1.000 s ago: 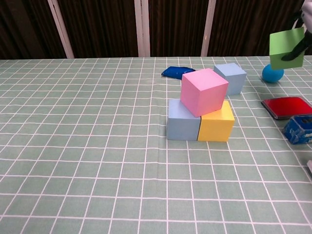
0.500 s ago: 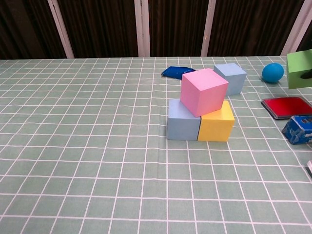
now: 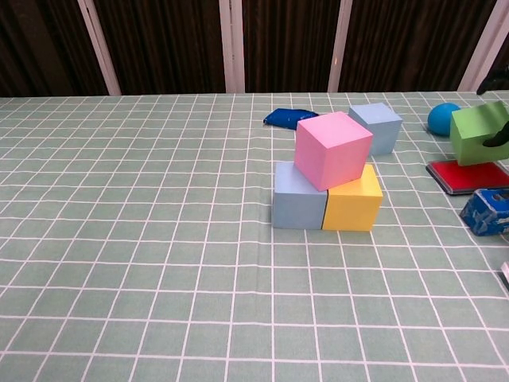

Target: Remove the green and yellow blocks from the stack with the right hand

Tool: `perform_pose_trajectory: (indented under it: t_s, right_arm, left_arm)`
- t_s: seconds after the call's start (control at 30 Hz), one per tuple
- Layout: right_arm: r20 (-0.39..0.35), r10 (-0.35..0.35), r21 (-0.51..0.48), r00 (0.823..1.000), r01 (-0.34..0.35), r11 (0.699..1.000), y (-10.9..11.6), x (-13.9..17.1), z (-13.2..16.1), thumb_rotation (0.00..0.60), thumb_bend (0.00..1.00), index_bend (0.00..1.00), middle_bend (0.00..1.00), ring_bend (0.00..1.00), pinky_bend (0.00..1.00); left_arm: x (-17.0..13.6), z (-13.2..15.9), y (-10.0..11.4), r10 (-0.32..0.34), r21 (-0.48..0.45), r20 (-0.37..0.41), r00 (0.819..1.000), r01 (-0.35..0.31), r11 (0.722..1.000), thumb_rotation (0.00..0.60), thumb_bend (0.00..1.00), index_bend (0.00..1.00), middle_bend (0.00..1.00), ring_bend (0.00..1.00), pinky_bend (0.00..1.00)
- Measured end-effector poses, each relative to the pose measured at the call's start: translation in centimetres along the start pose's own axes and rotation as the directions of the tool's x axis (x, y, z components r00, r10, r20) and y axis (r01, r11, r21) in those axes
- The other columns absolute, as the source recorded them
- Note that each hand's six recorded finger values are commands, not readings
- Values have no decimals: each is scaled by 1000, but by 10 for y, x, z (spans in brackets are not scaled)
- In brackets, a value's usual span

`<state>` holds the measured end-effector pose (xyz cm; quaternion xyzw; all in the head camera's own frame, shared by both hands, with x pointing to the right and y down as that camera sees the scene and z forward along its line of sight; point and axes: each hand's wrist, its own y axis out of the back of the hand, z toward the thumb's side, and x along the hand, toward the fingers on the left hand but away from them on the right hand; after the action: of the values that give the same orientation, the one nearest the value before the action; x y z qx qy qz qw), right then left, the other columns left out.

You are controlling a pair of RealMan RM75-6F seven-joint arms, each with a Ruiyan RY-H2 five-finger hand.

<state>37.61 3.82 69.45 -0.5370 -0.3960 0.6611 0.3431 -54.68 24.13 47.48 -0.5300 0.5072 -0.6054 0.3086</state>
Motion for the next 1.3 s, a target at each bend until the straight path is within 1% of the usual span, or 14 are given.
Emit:
perform_pose_trajectory:
  t_s: [0.13,0.3,0.4,0.5,0.53,0.67,0.83,0.97,1.13,1.3]
  right_arm:
    - [-15,14,-8,1000,-14,1000,9,3,2,600,117,4,0,0,0]
    - [-55,47,-48,997,-49,998,26,12,9,600,118,0,0,0,0]
    - [-88,89,-97,992,-98,991,39,25,13,600,117,0,0,0,0]
    - [-132,143,-139,981,-161,977,53,45,15,600,117,0,0,0,0]
    - [-150,166,-151,975,-189,970,59,54,14,600,116,0,0,0,0]
    - [-189,237,-205,953,-274,940,68,87,4,600,117,0,0,0,0]
    - [-235,308,-281,922,-368,886,52,121,-4,600,117,0,0,0,0]
    - [-273,336,-305,901,-413,858,34,143,-1,600,117,0,0,0,0]
    - [-315,361,-336,878,-459,822,7,158,19,600,117,0,0,0,0]
    - [-342,375,-352,861,-488,799,-10,164,42,600,117,0,0,0,0]
  left_arm:
    - [0,0,0,-1,-1,-1,1000,1,1000,600,257,135,0,0,0]
    - [0,1,-1,-5,0,3,1000,5,1000,600,257,138,0,0,0]
    - [-1,1,0,-5,-4,4,1000,5,1000,600,256,138,0,0,0]
    - [-1,0,0,-6,-9,2,1000,6,1000,600,256,138,0,0,0]
    - [-1,-1,0,-7,-11,2,1000,7,1000,600,256,138,0,0,0]
    - [-1,-1,0,-12,-14,4,1000,12,1000,600,256,138,0,0,0]
    - [-2,-1,1,-13,-14,8,1000,13,1000,600,256,138,0,0,0]
    - [-2,0,0,-14,-10,9,1000,14,1000,600,256,138,0,0,0]
    - [-2,0,0,-15,-8,8,1000,16,1000,600,256,139,0,0,0]
    - [-1,-2,0,-15,-11,-1,1000,15,1000,600,256,139,0,0,0]
